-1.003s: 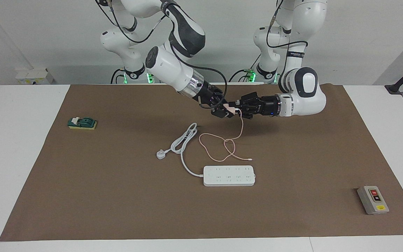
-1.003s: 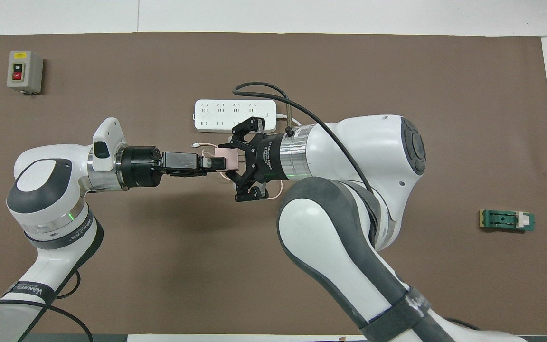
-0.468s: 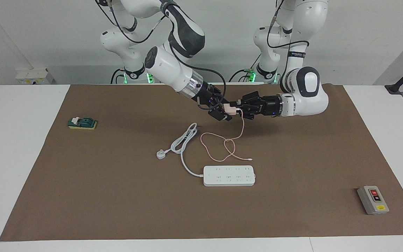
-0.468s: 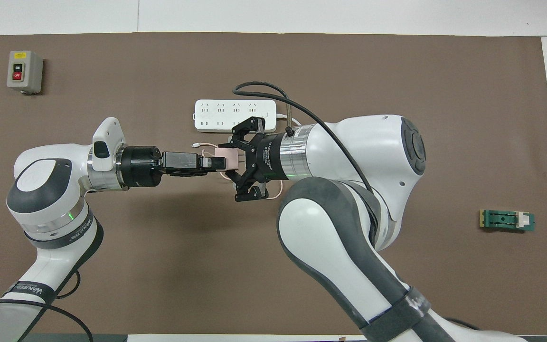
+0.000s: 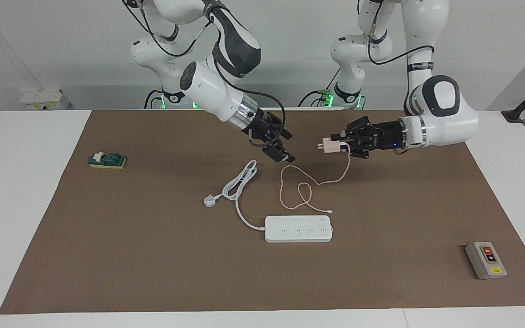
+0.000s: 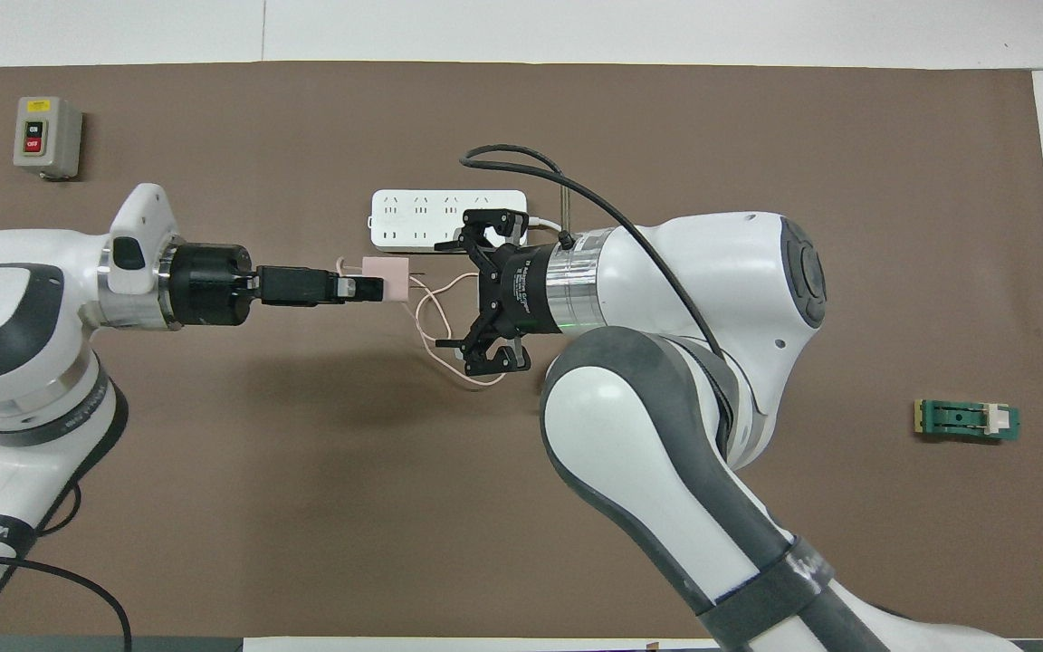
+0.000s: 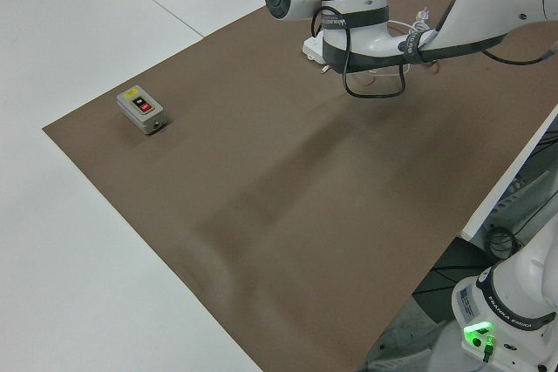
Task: Plug charger into power strip
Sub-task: 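Open the right gripper and pull the charger away with the left gripper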
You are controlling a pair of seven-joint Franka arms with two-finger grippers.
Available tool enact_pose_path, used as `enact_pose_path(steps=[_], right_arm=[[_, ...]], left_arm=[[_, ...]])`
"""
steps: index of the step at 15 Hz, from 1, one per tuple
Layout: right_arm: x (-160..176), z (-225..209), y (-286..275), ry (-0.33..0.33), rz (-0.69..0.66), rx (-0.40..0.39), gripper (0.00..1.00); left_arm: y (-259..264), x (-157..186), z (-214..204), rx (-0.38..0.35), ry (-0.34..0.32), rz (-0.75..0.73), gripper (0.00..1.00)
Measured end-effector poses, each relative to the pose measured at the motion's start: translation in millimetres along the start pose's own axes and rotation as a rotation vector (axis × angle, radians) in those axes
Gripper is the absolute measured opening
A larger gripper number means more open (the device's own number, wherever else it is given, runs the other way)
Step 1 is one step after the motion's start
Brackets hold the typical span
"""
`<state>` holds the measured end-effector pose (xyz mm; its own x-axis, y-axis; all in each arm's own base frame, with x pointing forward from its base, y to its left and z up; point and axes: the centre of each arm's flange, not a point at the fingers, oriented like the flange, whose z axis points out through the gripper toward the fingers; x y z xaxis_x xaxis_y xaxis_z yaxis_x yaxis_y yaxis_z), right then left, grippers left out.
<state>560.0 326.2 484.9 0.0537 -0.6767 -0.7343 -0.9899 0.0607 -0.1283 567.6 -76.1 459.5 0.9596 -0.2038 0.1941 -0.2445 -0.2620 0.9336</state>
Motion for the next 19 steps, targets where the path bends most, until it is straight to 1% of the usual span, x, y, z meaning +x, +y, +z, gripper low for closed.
enact_pose_path(steps=[3,5,6,7,9,10,12,14,15,17,19], right_arm=[[15,-27,-18,0.008,0.015,0.038,1.0],[22,-47,-30,0.046,-0.013,0.046,1.0],[24,-55,-34,0.069,-0.034,0.042,1.0],[27,-61,-37,0.097,-0.057,0.033,1.0],[35,-72,-42,0.145,-0.112,0.007,1.0],[40,-76,-44,0.159,-0.14,-0.005,1.0],[55,-89,-50,0.182,-0.219,-0.027,1.0],[73,-106,-56,0.205,-0.317,-0.06,1.0],[83,-115,-59,0.221,-0.37,-0.08,1.0],[99,-132,-63,0.247,-0.46,-0.114,1.0],[111,-148,-65,0.274,-0.538,-0.152,1.0]], left_arm=[[-17,-7,-68,0.101,-0.079,-0.001,0.32],[-20,-9,-117,0.162,-0.126,0.001,0.32],[-20,-7,-140,0.204,-0.15,0.005,0.32],[-20,-4,-157,0.262,-0.178,0.012,0.32],[-19,12,-172,0.372,-0.23,0.035,0.32],[-18,22,-169,0.413,-0.257,0.055,0.32],[-17,51,-140,0.527,-0.329,0.16,0.32],[-13,82,-90,0.656,-0.414,0.33,0.32],[-8,94,-61,0.703,-0.462,0.412,0.32],[5,109,-4,0.745,-0.544,0.556,0.32],[17,121,39,0.818,-0.634,0.729,0.32]])
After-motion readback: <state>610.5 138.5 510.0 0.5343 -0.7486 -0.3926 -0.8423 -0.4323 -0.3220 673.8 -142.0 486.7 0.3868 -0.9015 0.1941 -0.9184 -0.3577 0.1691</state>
